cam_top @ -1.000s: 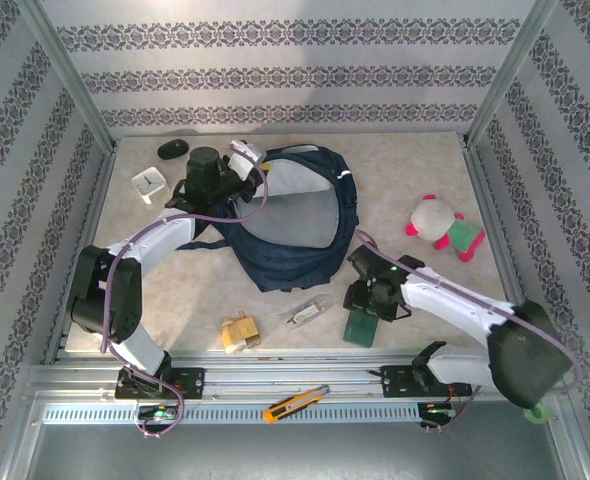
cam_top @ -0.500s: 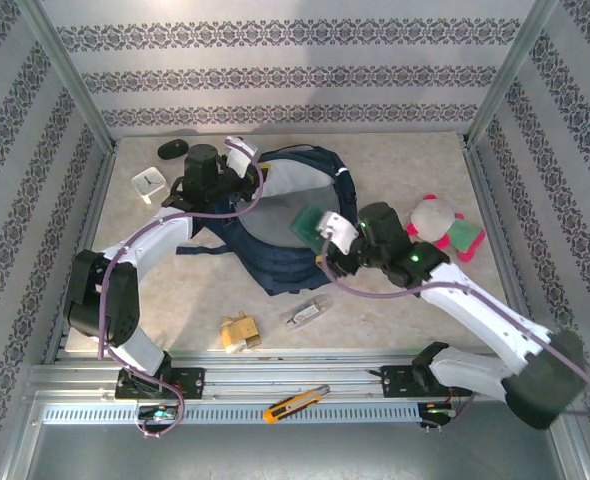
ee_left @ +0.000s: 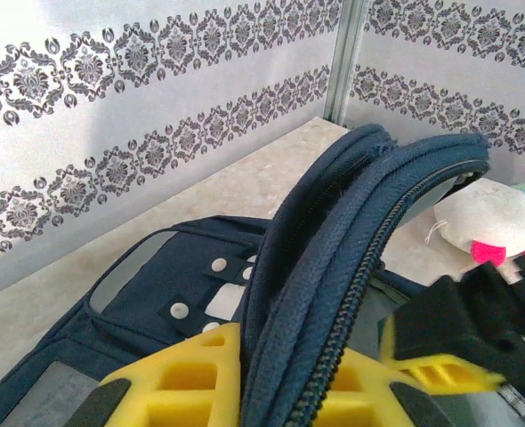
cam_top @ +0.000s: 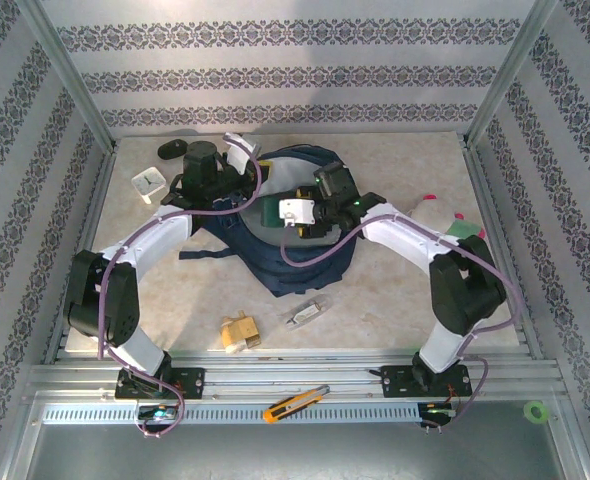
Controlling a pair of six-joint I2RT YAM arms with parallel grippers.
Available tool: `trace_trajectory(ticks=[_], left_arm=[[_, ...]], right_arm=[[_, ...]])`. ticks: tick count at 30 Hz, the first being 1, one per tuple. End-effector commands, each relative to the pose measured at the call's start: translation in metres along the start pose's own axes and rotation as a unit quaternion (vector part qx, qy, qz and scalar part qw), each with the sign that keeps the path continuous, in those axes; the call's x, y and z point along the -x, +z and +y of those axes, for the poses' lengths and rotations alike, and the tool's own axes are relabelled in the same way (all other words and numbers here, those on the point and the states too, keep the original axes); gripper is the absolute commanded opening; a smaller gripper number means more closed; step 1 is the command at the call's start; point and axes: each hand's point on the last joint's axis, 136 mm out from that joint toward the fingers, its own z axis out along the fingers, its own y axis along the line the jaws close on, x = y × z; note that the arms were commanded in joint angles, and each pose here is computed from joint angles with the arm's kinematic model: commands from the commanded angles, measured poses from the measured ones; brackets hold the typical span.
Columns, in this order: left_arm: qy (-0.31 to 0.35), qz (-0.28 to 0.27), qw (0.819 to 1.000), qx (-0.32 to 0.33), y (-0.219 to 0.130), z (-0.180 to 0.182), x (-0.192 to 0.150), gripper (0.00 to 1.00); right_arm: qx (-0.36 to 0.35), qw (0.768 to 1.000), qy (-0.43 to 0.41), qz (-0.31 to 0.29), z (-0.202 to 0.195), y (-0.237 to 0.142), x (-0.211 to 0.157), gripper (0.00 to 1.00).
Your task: Pack the student bag
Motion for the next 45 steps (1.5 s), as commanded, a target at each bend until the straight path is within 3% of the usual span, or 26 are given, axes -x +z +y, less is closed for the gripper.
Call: trace_trajectory(ticks=[1,8,10,12,14,20,23,29,32,37,45], left_arm=[[0.026,-0.062,0.998,-0.006,-0.019,-0.005,0.055,0.01],[0.037,-0.054,0.998,0.005,-0.022,-0.003,0.052,0.01],[0.038,-0.052,0.998,0.008,-0.023,-0.003,0.05,0.01],[0.037,-0.05,0.998,0.01,-0.024,-0.003,0.048,0.01],[0.035,-0.047,0.998,0.011,-0.024,-0.003,0.045,0.01],[0.031,-0.039,0.999,0.011,-0.023,-0.003,0.039,0.01],[0.028,-0.038,0.999,0.009,-0.023,-0.004,0.037,0.01],[0.028,-0.042,0.999,0.005,-0.024,-0.005,0.039,0.01],[0.029,-0.045,0.999,0.002,-0.024,-0.007,0.041,0.01],[0.031,-0.047,0.998,-0.003,-0.025,-0.009,0.042,0.01],[0.025,-0.057,0.998,-0.021,-0.024,-0.014,0.045,0.01]], right_arm=[[-0.041,0.999,-0.008,-0.017,-0.026,-0.01,0.012,0.98],[-0.047,0.989,0.139,-0.029,-0.021,-0.037,0.013,0.98],[-0.049,0.974,0.221,-0.03,-0.015,-0.046,0.015,0.98],[-0.045,0.941,0.333,-0.039,-0.005,-0.056,0.02,0.98],[-0.037,0.898,0.435,-0.052,0.008,-0.06,0.028,0.98],[-0.002,0.716,0.689,-0.108,0.041,-0.047,0.052,0.97],[-0.014,0.632,0.765,-0.123,0.045,-0.034,0.053,0.91],[-0.05,0.473,0.874,-0.096,0.046,-0.01,0.029,0.66],[-0.06,0.418,0.903,-0.081,0.053,0.0,0.018,0.6],[-0.068,0.377,0.921,-0.074,0.05,0.013,0.008,0.57],[-0.096,0.387,0.908,-0.127,-0.008,0.034,0.008,0.41]])
